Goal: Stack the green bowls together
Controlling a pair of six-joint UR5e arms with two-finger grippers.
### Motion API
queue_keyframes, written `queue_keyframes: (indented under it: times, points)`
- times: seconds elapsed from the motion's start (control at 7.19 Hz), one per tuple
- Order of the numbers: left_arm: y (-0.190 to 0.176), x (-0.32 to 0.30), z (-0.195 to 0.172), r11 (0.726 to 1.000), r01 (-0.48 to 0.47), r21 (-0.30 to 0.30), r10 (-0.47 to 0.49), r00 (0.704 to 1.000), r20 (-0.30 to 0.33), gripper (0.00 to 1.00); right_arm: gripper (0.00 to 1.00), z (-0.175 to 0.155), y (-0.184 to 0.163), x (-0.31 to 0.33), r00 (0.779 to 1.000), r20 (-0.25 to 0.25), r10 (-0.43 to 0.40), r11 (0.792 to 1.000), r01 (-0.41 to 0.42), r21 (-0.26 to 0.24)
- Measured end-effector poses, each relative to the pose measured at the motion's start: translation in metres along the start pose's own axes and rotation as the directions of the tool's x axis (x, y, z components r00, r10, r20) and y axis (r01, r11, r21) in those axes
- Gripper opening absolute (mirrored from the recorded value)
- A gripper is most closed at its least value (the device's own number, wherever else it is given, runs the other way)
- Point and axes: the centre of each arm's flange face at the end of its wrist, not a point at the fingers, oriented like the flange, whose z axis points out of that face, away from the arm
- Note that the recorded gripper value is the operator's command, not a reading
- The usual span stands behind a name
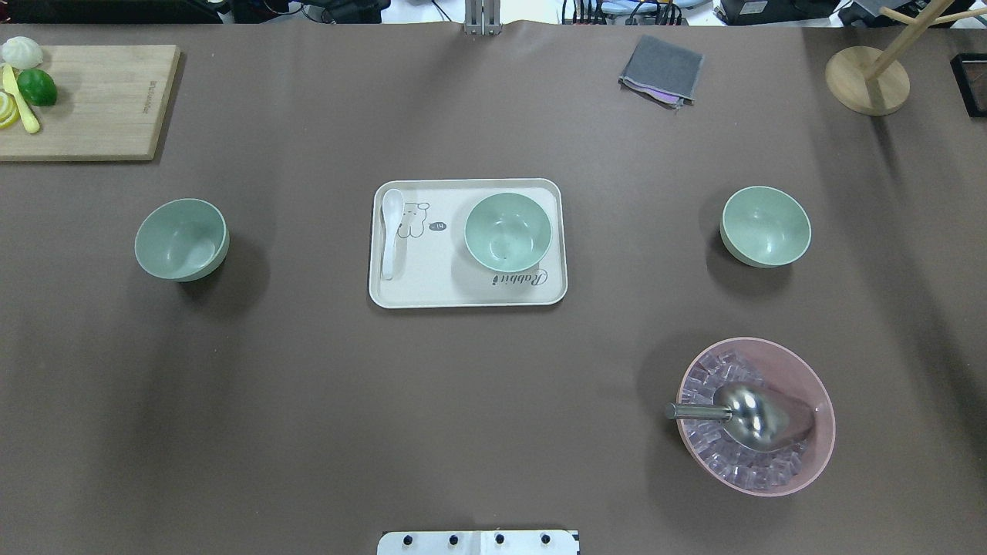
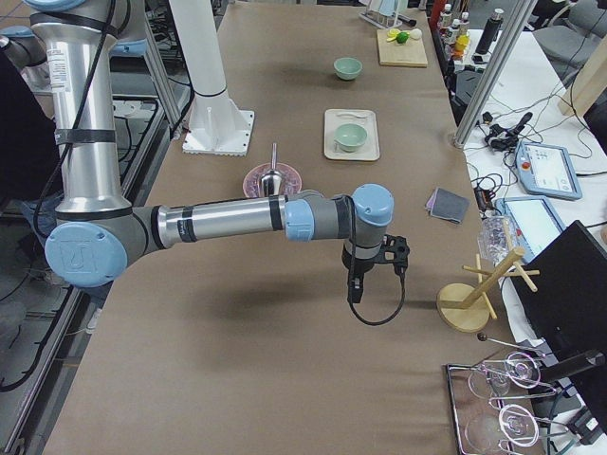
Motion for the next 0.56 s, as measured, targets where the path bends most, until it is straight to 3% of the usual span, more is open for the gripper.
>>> queue_keyframes:
  times: [0.56]
  points:
    - [-0.0048, 0.0087, -0.0074, 1.0, -0.018, 0.017, 0.018, 1.0, -0.008, 0.98, 1.0, -0.0022, 0.0002, -0.004, 1.0, 0.013, -0.005, 1.0, 0.005, 0.002]
